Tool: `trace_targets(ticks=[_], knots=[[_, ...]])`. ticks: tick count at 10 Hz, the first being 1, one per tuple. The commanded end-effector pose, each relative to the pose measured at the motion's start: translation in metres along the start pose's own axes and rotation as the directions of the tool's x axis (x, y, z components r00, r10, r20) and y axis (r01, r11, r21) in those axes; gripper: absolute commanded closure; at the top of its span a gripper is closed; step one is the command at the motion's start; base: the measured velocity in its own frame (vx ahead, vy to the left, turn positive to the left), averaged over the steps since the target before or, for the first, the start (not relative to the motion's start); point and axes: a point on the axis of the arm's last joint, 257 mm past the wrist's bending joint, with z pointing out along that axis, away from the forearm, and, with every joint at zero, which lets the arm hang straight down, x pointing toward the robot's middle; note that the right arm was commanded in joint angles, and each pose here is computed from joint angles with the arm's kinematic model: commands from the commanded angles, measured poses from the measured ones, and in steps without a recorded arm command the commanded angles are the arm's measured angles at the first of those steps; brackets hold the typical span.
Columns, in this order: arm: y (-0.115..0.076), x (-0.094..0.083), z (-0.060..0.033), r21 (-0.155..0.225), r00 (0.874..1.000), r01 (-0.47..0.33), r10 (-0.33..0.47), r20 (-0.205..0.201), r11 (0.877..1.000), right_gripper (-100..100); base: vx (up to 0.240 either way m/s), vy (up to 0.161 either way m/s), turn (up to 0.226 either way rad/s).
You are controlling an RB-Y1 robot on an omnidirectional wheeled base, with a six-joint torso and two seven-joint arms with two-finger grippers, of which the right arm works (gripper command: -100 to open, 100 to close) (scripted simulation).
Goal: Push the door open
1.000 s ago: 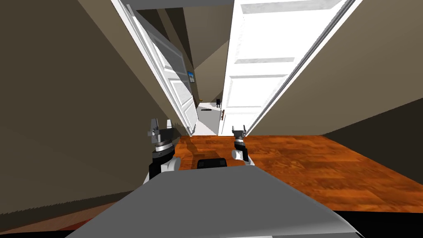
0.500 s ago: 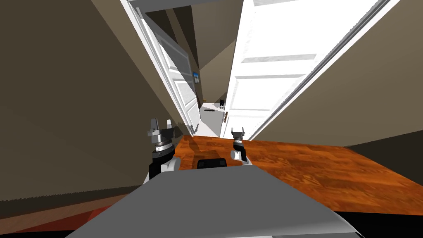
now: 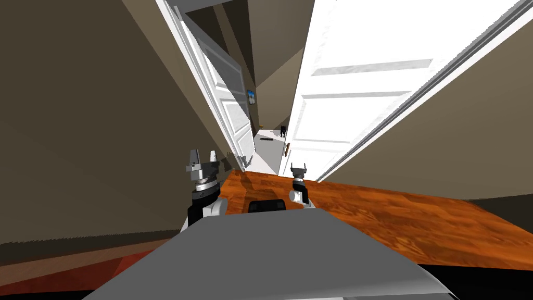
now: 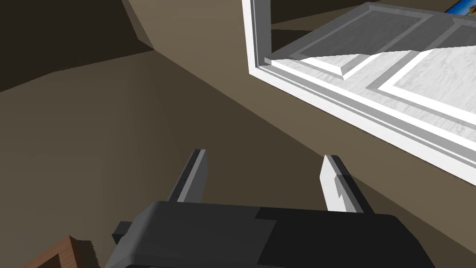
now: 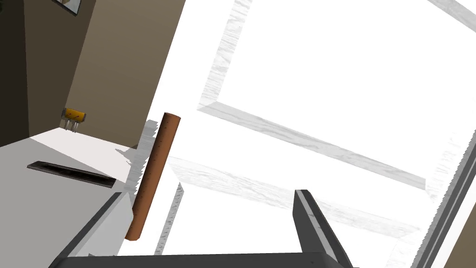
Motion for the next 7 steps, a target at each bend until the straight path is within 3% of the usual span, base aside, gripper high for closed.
trace_targets(ticks=[1, 7], knots=[[-0.004, -0.010, -0.0035, -0.002, 0.999, -0.033, 0.033, 0.024, 0.999, -100, 0.068, -0.062, 0.139], [-0.017, -0.045, -0.0174, -0.020, 0.982, -0.148, 0.150, 0.116, 0.989, -100, 0.084, -0.069, 0.128]])
